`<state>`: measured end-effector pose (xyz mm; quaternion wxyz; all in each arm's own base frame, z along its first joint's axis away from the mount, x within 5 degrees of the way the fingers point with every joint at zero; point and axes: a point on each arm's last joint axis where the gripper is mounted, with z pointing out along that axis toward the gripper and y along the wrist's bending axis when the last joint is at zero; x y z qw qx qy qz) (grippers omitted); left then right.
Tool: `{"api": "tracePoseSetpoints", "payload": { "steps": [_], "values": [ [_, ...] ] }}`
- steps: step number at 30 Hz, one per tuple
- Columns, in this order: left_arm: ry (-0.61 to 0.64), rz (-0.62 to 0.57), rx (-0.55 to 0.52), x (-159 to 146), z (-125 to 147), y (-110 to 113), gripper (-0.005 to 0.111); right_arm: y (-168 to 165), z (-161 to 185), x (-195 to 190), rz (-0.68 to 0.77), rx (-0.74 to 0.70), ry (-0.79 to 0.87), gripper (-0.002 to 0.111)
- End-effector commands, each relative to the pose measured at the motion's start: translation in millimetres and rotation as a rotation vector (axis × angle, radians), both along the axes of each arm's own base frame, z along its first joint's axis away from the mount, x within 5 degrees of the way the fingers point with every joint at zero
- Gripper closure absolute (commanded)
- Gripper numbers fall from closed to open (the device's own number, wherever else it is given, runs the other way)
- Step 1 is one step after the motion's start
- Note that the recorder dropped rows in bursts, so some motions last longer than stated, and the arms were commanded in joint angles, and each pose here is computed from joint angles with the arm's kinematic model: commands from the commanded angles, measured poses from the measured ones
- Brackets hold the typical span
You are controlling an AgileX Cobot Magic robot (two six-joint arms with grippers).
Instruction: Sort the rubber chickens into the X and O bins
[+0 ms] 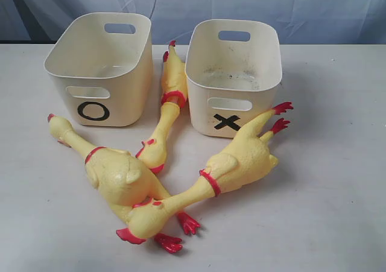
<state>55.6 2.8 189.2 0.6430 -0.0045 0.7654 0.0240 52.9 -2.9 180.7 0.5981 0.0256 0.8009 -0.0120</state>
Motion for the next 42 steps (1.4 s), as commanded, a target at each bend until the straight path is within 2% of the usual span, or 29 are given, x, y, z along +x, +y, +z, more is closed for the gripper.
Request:
{"api": "tracePoseSetpoints", "payload": {
  "steps": [1,13,16,20,22,25,28,32,37,40,42],
  "values": [
    [-0.022,-0.003,-0.007,-0.2,2.4,-0.3,0.107,0.2,0.0,0.1,0.005,-0.001,-0.016,0.107],
    [-0.022,-0.003,-0.007,-0.2,2.4,-0.3,0.107,0.2,0.0,0.1,0.005,-0.001,-0.016,0.107],
    [-0.022,-0.003,-0.007,-0.2,2.4,-0.3,0.107,-1.0,0.4,0.1,0.002,-0.04,-0.017,0.107],
    [-0.022,-0.003,-0.007,-0.2,2.4,-0.3,0.107,-0.8,4.5,1.2,0.003,-0.042,-0.064,0.107],
    [-0.022,-0.003,-0.007,-0.2,2.4,-0.3,0.107,-0.4,11.3,2.5,0.006,-0.038,-0.141,0.107],
    [-0.022,-0.003,-0.007,-0.2,2.4,-0.3,0.107,0.3,31.1,3.3,0.015,-0.095,-0.356,0.107],
    [-0.022,-0.003,-0.007,-0.2,2.4,-0.3,0.107,2.9,59.1,-3.2,0.03,-0.117,-0.674,0.107],
    [-0.022,-0.003,-0.007,-0.2,2.4,-0.3,0.107,2.1,88.7,-22.8,0.013,-0.065,-1.068,0.107],
    [-0.022,-0.003,-0.007,-0.2,2.4,-0.3,0.107,2.2,123.3,-39.6,0.039,-0.01,-1.23,0.107],
    [-0.022,-0.003,-0.007,-0.2,2.4,-0.3,0.107,6.3,152.4,-56.2,0.118,0.012,-1.34,0.107],
    [-0.022,-0.003,-0.007,-0.2,2.4,-0.3,0.107,6.9,174.4,-73.4,0.194,0.085,-1.452,0.107]
  ]
}}
